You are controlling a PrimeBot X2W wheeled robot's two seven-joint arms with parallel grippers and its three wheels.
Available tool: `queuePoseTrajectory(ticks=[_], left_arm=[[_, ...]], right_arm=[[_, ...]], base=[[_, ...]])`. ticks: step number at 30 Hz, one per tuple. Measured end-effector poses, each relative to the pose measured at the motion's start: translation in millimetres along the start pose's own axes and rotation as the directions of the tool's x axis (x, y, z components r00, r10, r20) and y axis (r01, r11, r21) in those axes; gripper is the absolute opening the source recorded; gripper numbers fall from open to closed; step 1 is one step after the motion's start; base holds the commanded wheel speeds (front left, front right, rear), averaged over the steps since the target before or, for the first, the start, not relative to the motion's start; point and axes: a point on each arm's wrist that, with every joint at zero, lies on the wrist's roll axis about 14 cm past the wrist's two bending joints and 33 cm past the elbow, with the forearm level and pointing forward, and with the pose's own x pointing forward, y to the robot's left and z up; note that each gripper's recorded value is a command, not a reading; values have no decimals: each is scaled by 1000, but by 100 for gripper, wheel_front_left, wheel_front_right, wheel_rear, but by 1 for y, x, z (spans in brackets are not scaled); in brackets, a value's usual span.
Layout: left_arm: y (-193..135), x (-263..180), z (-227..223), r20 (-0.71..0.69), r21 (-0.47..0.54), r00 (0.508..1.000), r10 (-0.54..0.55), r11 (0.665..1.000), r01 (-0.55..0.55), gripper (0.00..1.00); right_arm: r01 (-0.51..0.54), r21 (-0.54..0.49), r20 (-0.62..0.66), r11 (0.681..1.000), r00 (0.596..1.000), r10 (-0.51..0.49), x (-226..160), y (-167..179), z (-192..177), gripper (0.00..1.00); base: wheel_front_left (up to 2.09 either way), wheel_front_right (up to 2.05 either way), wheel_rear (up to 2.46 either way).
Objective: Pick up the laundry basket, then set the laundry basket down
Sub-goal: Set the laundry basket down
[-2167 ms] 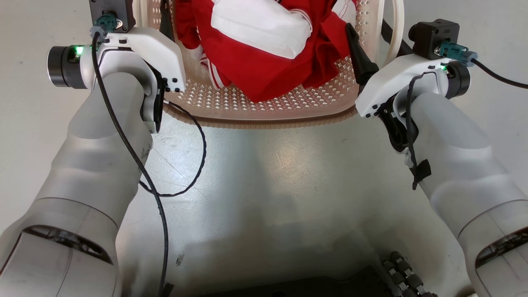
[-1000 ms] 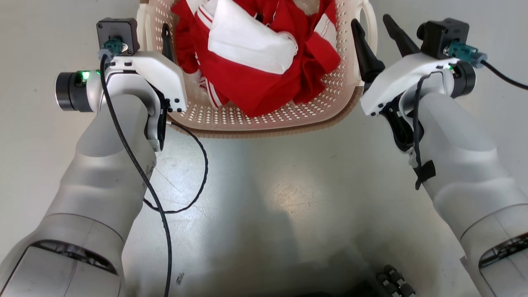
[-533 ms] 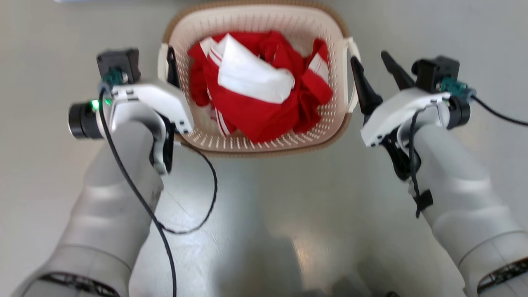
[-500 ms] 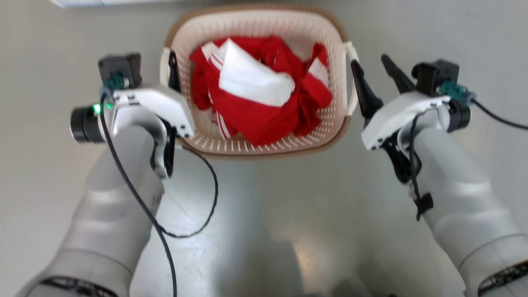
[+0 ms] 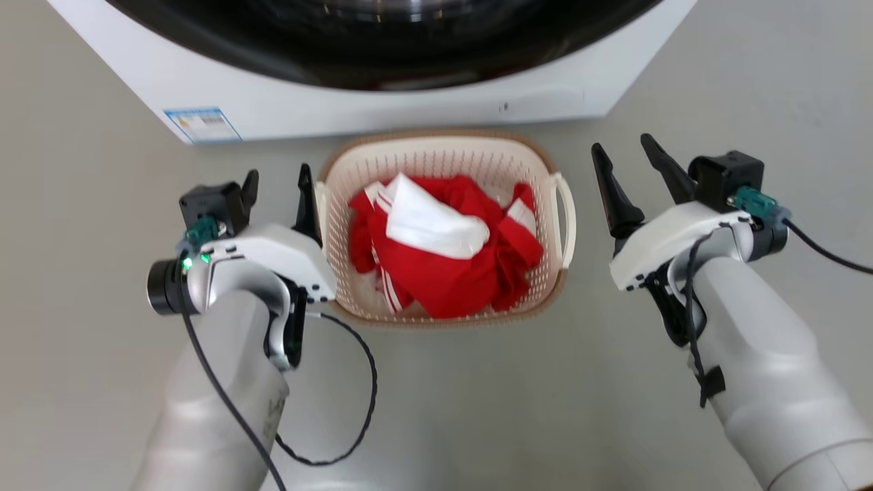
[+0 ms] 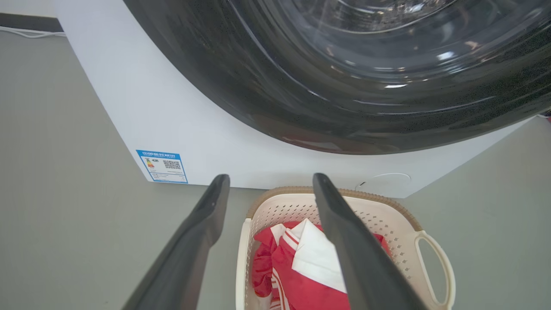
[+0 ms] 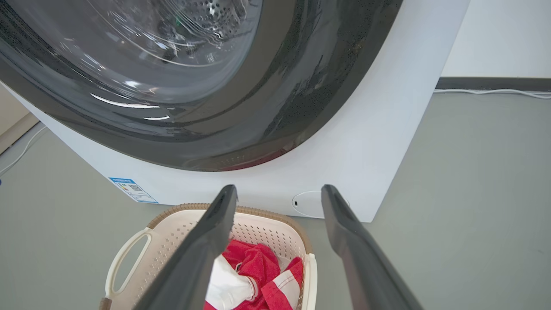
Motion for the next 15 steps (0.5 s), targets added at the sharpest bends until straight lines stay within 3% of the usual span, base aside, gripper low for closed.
queuePoseTrajectory(ticks=[8, 15], left_arm=[[4, -49, 29, 91, -19, 996, 4, 1000, -2, 100], [4, -94, 43, 153, -22, 988, -12, 1000, 15, 100]], right_arm=[[5, -24, 105, 1000, 994, -2, -41, 7, 34, 100], [9, -26, 141, 1000, 990, -5, -84, 13, 37, 100]], base=[[0, 0, 0], [0, 0, 0]])
